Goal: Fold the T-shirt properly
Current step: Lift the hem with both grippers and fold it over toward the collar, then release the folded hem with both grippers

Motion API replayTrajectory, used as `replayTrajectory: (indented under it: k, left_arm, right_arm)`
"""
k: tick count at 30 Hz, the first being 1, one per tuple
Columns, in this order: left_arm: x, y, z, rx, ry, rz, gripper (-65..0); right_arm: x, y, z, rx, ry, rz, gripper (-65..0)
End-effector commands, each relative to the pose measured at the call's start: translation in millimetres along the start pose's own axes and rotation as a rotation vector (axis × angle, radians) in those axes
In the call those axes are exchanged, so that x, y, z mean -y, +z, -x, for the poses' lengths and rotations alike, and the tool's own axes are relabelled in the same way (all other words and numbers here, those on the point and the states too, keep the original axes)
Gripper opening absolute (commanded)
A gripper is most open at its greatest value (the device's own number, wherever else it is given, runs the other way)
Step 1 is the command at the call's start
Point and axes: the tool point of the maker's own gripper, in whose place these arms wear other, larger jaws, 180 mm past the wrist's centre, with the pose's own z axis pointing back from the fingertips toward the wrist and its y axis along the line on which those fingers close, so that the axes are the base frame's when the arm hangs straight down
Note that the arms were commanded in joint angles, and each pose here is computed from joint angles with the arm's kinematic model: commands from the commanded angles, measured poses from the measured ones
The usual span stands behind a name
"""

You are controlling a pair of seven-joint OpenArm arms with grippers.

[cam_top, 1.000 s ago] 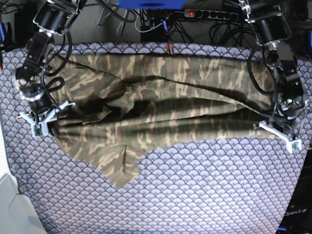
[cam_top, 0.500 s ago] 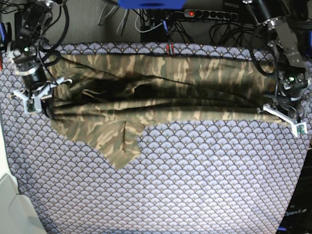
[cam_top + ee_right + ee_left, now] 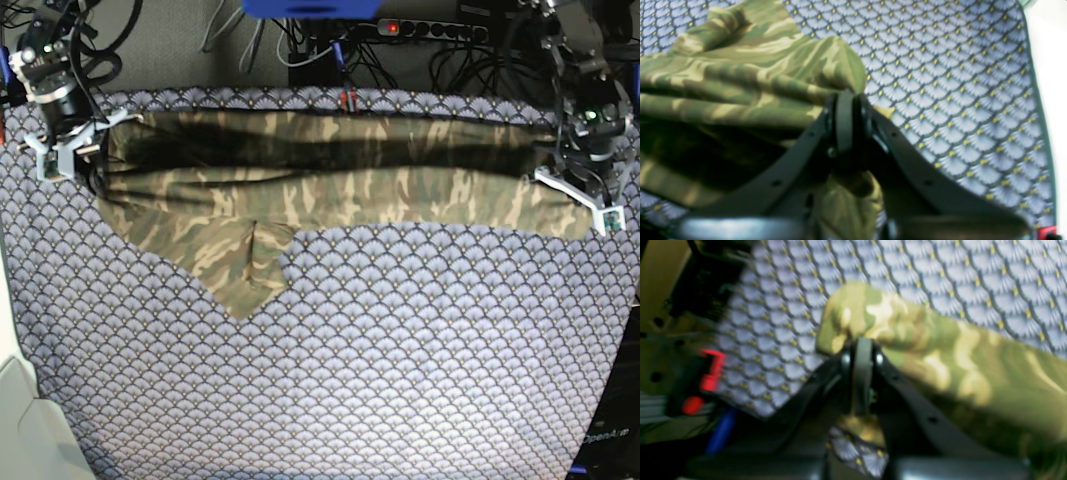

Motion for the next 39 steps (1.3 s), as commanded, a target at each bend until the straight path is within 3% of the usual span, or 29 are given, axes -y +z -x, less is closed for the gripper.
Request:
replayTrajectory:
  k: [1, 14, 21, 32, 34, 39]
  left_arm:
    - [-2, 4, -9, 0.038, -0.003, -0.011, -64.4]
    - [-5, 13, 24, -0.030, -0.020, -0.016, -64.4]
    - [-11, 12, 25, -0.034, -0.038, -0.024, -64.4]
    - [-18, -4, 42, -0.097, -0.055, -0.032, -63.9]
    - [-20, -7, 49, -0.120, -0.056, -0.035, -60.5]
    - [-23, -12, 60, -0.155, -0.051, -0.038, -45.5]
  right_arm:
    - [2, 6, -12, 0.051, -0.006, 0.003, -65.0]
    - [-7, 23, 14, -0.011, -0.054, -0.008, -65.0]
    - [6, 26, 15, -0.017, -0.052, 0.029, -65.0]
    - [6, 25, 45, -0.088, -0.098, 0.024, -65.0]
    - [6, 25, 46, -0.090, -0.097, 0.023, -64.0]
    - [5, 27, 48, -0.095, -0.103, 0.022, -54.1]
